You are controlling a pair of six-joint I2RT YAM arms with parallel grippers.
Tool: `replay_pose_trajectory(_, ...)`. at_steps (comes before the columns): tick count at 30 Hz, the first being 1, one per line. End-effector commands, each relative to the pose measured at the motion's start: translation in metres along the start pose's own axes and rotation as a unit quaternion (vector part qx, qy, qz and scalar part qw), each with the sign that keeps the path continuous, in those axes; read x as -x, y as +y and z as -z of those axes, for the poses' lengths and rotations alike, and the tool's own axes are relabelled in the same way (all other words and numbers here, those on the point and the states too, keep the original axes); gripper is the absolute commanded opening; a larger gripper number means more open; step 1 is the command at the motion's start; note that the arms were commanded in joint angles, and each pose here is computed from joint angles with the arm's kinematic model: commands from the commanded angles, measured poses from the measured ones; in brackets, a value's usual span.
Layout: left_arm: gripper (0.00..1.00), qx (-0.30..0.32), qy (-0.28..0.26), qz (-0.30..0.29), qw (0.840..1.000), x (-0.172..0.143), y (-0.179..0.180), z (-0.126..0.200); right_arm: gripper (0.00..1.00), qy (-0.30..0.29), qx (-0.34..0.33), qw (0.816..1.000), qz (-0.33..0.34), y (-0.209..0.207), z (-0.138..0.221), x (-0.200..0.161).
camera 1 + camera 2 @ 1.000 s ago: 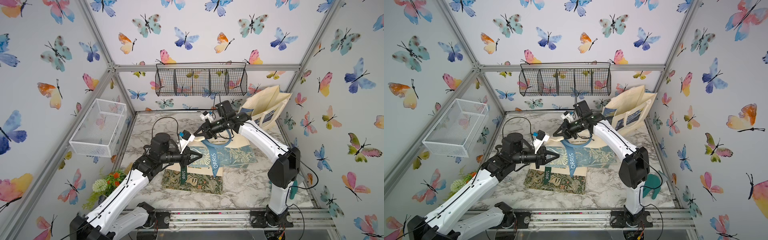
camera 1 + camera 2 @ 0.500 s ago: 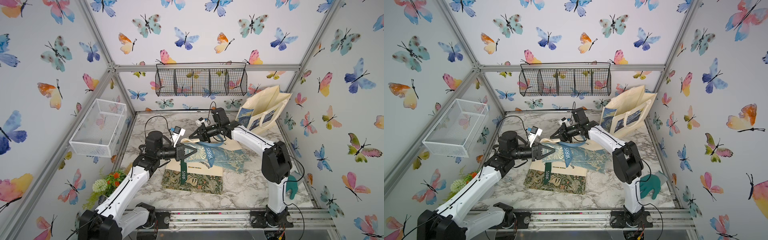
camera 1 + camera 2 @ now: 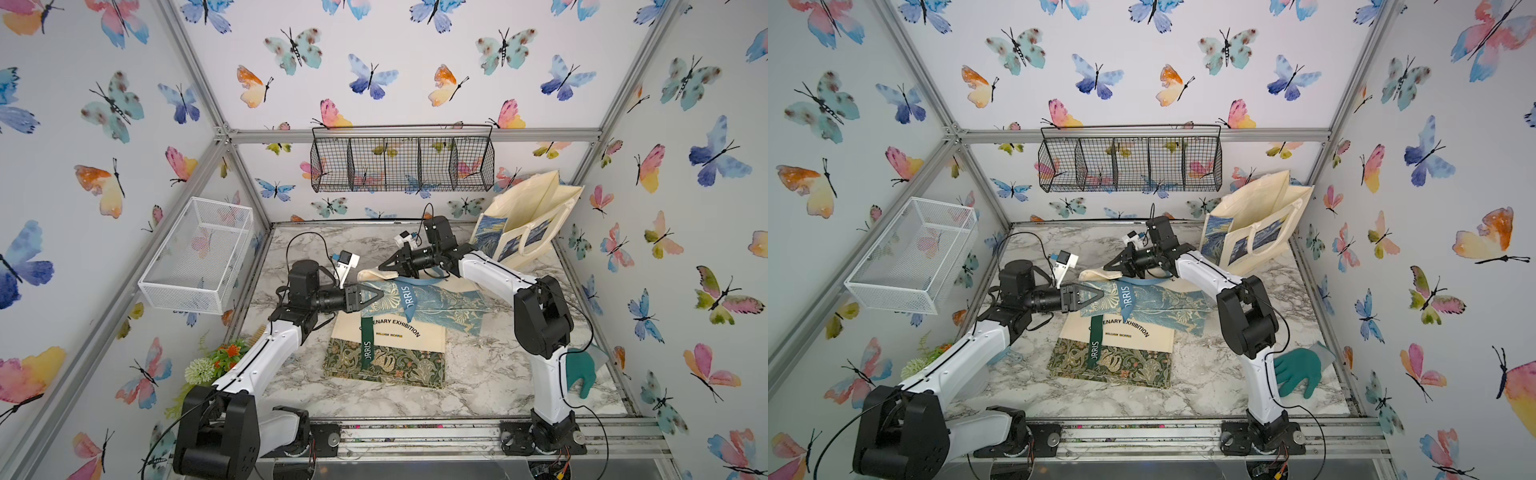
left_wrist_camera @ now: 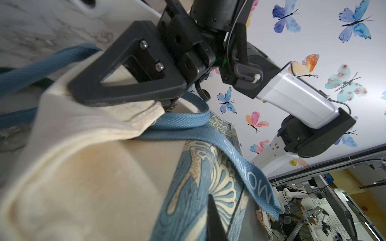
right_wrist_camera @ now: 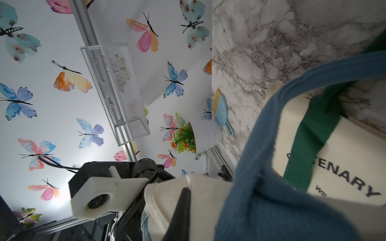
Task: Put away the canvas bag
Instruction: Place the canvas bag at the center of the board.
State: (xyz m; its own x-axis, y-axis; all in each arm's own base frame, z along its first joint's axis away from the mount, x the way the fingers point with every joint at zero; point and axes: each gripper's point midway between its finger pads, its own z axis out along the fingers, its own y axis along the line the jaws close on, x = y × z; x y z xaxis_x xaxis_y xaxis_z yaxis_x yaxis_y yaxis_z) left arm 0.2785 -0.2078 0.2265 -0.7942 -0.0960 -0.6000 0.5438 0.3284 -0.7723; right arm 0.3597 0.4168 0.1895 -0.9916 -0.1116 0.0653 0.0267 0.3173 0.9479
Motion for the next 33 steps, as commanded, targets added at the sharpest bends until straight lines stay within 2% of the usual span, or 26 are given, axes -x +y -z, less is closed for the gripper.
replay_pose_trajectory(1,0.00,0.097,-0.098,-0.044,0.990,0.028,0.030,0.028,0.02,-0.032,-0.066,0.995,-0.069,-0.085,0.008,0.009)
replay_pose_trajectory(4,0.00,0.143,-0.105,0.008,0.984,0.012,0.057,0.033,0.02,-0.018,-0.068,0.994,-0.082,-0.100,0.007,-0.005)
replay_pose_trajectory(8,0.00,0.195,-0.113,0.032,0.974,0.001,0.074,0.043,0.02,-0.016,-0.071,0.994,-0.082,-0.104,0.010,-0.014)
replay_pose_trajectory(10,0.00,0.230,-0.122,0.042,0.965,0.000,0.083,0.051,0.02,-0.012,-0.070,0.994,-0.083,-0.107,0.009,-0.016)
replay_pose_trajectory(14,0.00,0.316,-0.142,0.075,0.935,-0.002,0.113,0.076,0.02,-0.004,-0.064,0.994,-0.085,-0.111,0.005,-0.019)
replay_pose_trajectory(17,0.00,0.345,-0.144,0.107,0.921,-0.007,0.131,0.088,0.02,0.001,-0.065,0.994,-0.092,-0.114,0.002,-0.018)
replay_pose_trajectory(19,0.07,0.362,-0.148,0.123,0.912,-0.011,0.141,0.096,0.03,0.005,-0.065,0.993,-0.098,-0.116,0.001,-0.019)
replay_pose_trajectory(23,0.25,0.382,-0.157,0.135,0.901,-0.017,0.149,0.106,0.17,0.011,-0.061,0.993,-0.102,-0.120,-0.001,-0.022)
replay_pose_trajectory(26,0.51,0.384,-0.153,0.146,0.899,-0.024,0.153,0.107,0.32,0.029,-0.040,0.995,-0.089,-0.113,-0.003,-0.023)
replay_pose_trajectory(27,0.54,0.381,-0.151,0.147,0.901,-0.025,0.152,0.105,0.36,0.037,-0.027,0.996,-0.075,-0.105,-0.004,-0.023)
replay_pose_trajectory(31,0.55,0.372,-0.169,0.130,0.904,-0.013,0.140,0.108,0.53,0.039,0.009,0.999,0.003,-0.058,0.002,-0.013)
replay_pose_trajectory(33,0.55,0.375,-0.179,0.115,0.902,-0.005,0.134,0.112,0.56,0.042,0.019,0.998,0.034,-0.036,0.006,-0.009)
